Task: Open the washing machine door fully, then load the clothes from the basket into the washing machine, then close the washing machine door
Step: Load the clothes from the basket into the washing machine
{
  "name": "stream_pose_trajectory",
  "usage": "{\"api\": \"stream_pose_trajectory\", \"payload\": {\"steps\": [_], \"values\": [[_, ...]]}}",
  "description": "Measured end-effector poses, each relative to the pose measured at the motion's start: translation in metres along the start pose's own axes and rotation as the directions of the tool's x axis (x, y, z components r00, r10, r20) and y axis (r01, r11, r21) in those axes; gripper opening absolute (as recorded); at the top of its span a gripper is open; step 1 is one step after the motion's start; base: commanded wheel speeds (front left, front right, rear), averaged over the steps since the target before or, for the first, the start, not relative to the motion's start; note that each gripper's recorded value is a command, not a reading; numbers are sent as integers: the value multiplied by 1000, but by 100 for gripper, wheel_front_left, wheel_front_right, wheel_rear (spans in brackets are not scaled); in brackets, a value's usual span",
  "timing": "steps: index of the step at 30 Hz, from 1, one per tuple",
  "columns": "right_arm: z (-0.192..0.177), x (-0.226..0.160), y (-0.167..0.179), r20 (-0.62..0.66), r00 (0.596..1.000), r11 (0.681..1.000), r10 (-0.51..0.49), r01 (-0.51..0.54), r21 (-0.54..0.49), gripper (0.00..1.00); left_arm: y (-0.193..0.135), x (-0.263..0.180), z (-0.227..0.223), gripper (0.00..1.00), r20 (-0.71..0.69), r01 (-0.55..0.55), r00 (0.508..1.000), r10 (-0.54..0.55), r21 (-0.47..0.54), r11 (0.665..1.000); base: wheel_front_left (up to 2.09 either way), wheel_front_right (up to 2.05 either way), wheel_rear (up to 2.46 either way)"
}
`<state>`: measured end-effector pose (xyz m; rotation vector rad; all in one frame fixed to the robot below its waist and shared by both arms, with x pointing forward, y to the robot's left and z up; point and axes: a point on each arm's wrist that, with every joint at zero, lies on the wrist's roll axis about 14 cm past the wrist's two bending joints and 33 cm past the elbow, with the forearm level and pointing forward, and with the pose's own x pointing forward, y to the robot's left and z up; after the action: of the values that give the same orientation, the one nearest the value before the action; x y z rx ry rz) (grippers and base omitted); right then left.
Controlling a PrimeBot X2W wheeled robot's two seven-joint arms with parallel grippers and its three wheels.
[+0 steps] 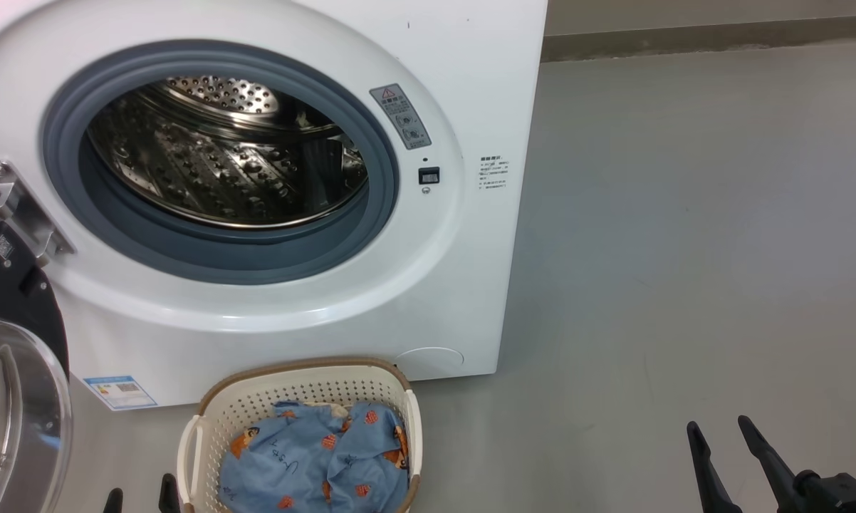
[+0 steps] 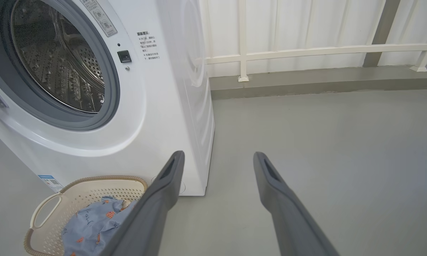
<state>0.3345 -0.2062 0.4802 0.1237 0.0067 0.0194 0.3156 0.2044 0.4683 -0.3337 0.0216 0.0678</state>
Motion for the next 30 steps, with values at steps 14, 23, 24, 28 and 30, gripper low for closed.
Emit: {"api": "stream_pose_trajectory", "payload": {"steps": [14, 23, 24, 28, 30], "values": [[-8, 1, -6, -24, 999, 999, -30, 30, 10, 100, -20, 21, -28, 100, -86, 56, 995, -56, -10, 998, 0, 0, 0], [-15, 18, -7, -42, 998, 998, -50, 51, 35, 100, -40, 55, -68, 100, -199, 111, 974, -112, -13, 994, 0, 0, 0], [-17, 21, -8, -46, 997, 998, -54, 55, 36, 100, -42, 60, -74, 100, -215, 116, 970, -116, -15, 993, 0, 0, 0], [-23, 36, -8, -59, 996, 997, -60, 63, 48, 100, -52, 84, -100, 100, -280, 137, 950, -137, -17, 990, 0, 0, 0], [-27, 44, -8, -66, 996, 996, -62, 66, 58, 100, -57, 98, -116, 100, -323, 143, 935, -144, -25, 989, 0, 0, 0]]}}
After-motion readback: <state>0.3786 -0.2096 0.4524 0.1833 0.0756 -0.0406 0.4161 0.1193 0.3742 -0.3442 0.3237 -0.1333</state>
